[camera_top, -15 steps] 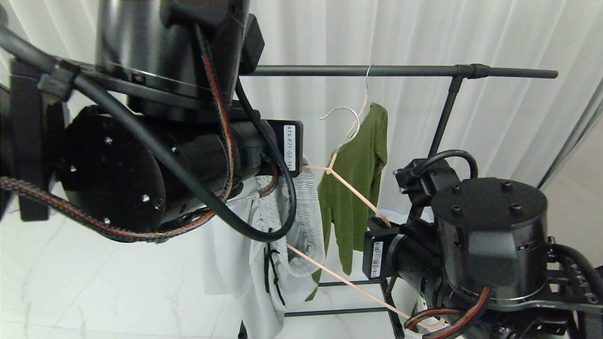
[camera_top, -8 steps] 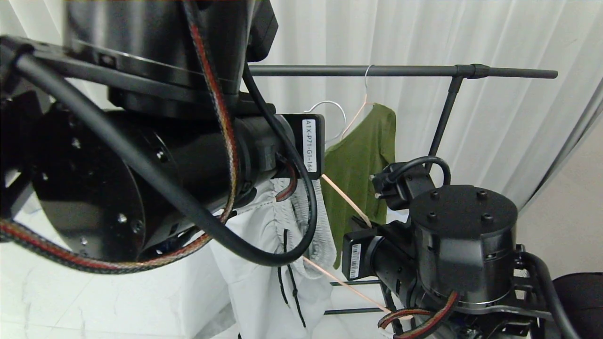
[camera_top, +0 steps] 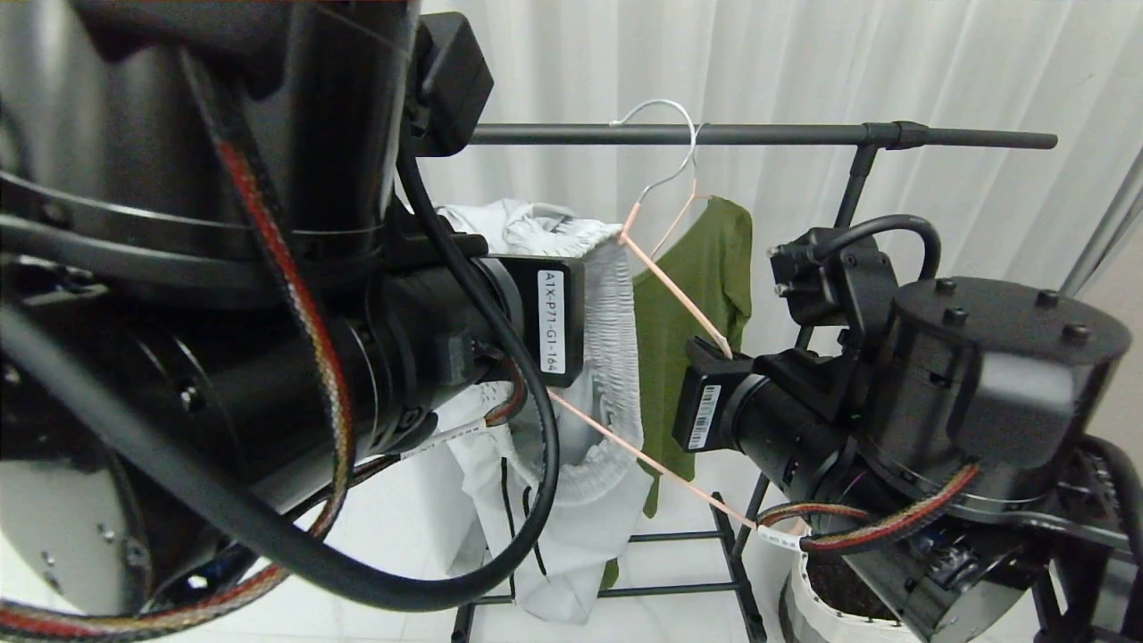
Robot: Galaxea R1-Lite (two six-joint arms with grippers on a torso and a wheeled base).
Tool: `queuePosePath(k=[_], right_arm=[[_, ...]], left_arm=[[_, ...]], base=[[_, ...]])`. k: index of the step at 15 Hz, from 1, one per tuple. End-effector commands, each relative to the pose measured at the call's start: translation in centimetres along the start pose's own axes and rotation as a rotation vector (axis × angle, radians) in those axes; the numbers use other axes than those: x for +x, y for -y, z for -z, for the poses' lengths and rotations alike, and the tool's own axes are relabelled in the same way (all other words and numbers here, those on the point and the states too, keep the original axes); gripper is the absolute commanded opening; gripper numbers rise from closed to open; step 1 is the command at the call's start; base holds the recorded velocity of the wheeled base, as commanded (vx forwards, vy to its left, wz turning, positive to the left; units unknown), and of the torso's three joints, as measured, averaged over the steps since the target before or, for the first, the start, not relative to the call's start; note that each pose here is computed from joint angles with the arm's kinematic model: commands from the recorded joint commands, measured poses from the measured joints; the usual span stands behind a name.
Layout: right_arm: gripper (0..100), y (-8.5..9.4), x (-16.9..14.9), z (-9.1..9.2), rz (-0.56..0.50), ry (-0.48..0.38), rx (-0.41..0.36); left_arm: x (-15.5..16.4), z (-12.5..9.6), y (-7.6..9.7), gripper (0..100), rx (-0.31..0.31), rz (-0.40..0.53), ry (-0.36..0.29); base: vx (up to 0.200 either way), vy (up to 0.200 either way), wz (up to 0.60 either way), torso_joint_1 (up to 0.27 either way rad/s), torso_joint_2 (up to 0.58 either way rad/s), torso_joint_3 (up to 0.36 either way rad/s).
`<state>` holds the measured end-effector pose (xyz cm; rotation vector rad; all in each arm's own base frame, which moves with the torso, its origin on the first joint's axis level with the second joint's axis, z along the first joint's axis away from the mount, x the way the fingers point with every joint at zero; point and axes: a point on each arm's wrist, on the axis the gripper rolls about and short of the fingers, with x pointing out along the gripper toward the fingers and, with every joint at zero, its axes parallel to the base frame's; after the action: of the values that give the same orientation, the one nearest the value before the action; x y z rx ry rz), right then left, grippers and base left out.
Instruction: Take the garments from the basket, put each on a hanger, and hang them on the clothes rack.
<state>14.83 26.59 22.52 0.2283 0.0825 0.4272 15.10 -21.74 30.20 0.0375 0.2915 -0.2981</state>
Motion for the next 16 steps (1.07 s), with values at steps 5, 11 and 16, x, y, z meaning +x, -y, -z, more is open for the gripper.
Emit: queuePosePath(k=[5, 11, 16], right_arm=[[0, -0.1, -0.1, -1.1, -0.016, 0.079, -0.011], [0, -0.2, -0.2, -1.8, -0.025, 0.125, -0.001], [0, 1.7, -0.8, -2.1, 0.006, 0.129, -0.049]], left_arm=[[-0.1, 0.4, 0.0, 0, 0.006, 0.002, -0.010], [0.1, 1.0, -0.1, 100, 0.006, -0.003, -0.009], [-2.9, 2.2, -2.9, 100, 0.077, 0.018, 0.011]], base=[[0.000, 0.000, 0.00, 0.000, 0.00, 0.000], [0.000, 0.000, 0.00, 0.000, 0.00, 0.000], [0.000, 0.000, 0.00, 0.000, 0.00, 0.000]])
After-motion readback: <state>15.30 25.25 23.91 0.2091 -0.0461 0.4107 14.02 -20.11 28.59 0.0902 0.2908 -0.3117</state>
